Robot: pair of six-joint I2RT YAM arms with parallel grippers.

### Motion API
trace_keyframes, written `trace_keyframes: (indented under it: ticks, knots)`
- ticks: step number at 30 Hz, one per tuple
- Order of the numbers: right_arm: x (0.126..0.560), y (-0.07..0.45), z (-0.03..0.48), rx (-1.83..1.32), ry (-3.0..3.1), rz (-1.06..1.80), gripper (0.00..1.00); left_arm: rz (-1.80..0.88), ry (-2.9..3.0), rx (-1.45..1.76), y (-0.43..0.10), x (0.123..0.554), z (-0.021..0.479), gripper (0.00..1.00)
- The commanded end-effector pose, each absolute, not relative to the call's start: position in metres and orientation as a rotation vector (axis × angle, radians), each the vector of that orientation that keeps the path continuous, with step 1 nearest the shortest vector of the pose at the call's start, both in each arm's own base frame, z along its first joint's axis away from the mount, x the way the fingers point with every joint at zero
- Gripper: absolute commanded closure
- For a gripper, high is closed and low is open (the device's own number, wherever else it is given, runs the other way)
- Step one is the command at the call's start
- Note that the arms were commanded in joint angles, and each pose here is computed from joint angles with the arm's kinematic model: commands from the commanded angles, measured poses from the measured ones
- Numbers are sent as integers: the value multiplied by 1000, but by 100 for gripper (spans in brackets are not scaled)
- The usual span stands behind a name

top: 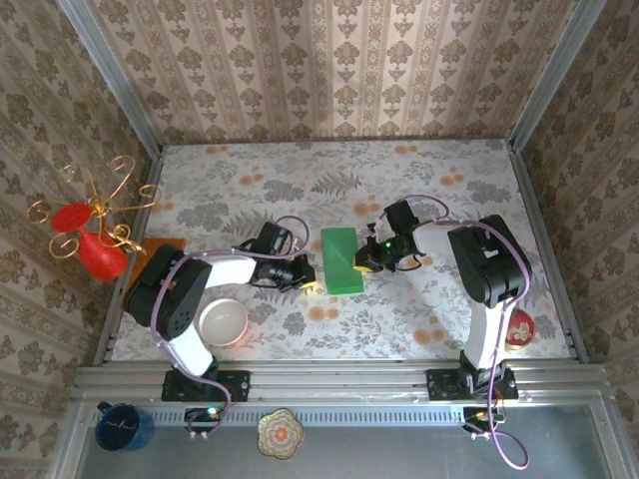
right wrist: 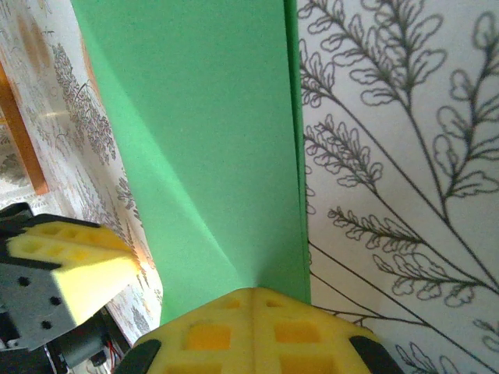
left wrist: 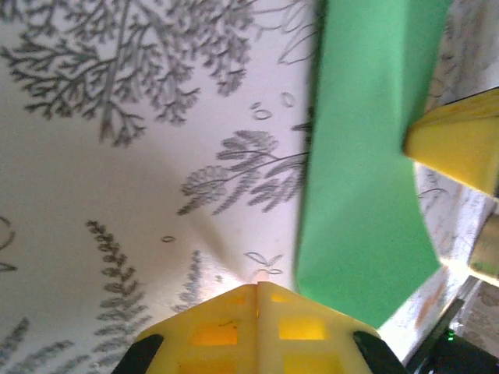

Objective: Fold a paper plane with a square sheet of paper (pick it up from the middle)
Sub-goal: First fold the square sheet of paper in half at the center of the table.

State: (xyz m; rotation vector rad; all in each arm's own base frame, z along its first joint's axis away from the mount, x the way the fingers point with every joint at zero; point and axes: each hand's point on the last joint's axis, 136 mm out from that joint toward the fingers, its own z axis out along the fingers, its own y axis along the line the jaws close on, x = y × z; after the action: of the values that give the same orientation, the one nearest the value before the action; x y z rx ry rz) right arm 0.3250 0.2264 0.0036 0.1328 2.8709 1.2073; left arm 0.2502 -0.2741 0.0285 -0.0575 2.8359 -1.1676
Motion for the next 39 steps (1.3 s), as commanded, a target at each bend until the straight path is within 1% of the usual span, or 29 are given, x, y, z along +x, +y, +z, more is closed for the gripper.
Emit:
trace_keyframes:
  ticks: [1, 4, 7, 11, 17, 22, 24, 26, 29, 32, 35, 39]
  knots:
    - [263, 153, -87, 458, 3227, 622, 99, -1318, 2748, -26, -301, 255, 61, 98]
    - [263, 153, -87, 459, 3224, 627, 99, -1370, 2714, 14, -324, 264, 72, 98]
    - [263, 153, -87, 465, 3223, 632, 99, -1336, 2755, 33, -336, 271, 61, 99]
    - [262, 153, -87, 466, 3223, 631, 99, -1297, 2806, -2, -338, 277, 41, 100]
    - [262, 152, -87, 467, 3224, 624, 99, -1246, 2898, -79, -317, 261, 8, 100]
    - [262, 150, -88, 468, 3226, 607, 99, -1178, 2936, -201, -274, 248, -4, 100]
    - [262, 150, -88, 468, 3224, 607, 99, -1197, 2913, -200, -267, 247, 2, 99]
    - [261, 150, -88, 471, 3224, 609, 99, -1262, 2886, -156, -271, 245, 14, 99]
    - [262, 150, -88, 472, 3220, 611, 99, -1350, 2832, -69, -290, 244, 37, 99]
    - [261, 150, -88, 475, 3219, 614, 99, -1382, 2808, 7, -311, 244, 53, 99]
    - [260, 150, -89, 476, 3220, 614, 99, -1403, 2803, 35, -328, 245, 57, 99]
    - [259, 150, -90, 477, 3220, 617, 99, -1392, 2830, 39, -339, 243, 48, 99]
